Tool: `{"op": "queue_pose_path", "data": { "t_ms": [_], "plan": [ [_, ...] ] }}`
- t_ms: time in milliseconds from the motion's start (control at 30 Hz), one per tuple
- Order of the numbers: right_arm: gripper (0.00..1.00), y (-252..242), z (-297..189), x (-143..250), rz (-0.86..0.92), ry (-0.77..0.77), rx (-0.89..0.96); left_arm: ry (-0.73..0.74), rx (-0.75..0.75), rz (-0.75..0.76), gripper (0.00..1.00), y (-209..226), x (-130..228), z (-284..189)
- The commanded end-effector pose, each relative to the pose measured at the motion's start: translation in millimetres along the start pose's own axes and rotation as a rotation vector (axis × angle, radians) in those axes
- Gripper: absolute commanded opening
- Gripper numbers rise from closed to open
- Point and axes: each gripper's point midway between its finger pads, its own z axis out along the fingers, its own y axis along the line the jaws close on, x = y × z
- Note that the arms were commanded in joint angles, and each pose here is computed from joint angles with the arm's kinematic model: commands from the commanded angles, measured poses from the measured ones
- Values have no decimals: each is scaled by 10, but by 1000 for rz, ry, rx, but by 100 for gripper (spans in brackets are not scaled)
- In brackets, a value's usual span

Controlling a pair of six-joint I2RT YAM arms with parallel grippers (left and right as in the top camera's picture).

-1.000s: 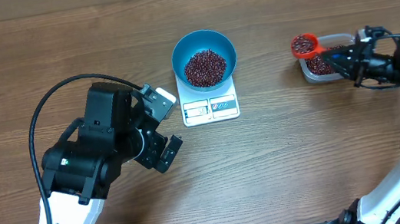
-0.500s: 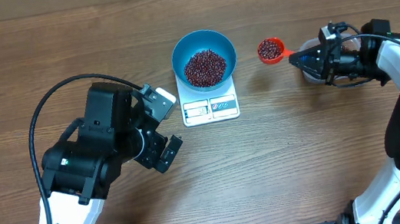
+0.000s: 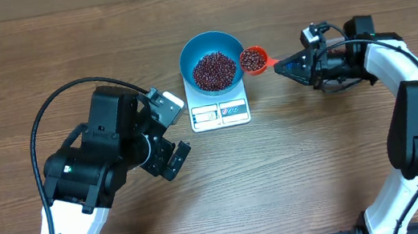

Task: Scoop item into bowl and weigh 150g on scale
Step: 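Lift the filled scoop and carry it left toward the blue bowl, then tilt the red scoop over the blue bowl to pour beans in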

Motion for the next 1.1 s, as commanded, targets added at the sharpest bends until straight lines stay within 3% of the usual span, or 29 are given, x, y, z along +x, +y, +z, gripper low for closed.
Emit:
{"op": "queue_pose_path", "data": {
  "t_ms": [0,367,700,1067],
  "plan": [
    [4,64,123,5,6,34,-36,-17,-14,19,100,32,-56,-47],
    [4,-39,512,-97,-116,78,69,-17,-14,19,100,32,-56,-47],
    [4,-201,698,-410,-571,22,238,-16,-14,19,100,32,-55,-47],
    [4,-112,640,-491,-878,19,325,-17,-14,19,100,32,-56,-47]
  ]
}}
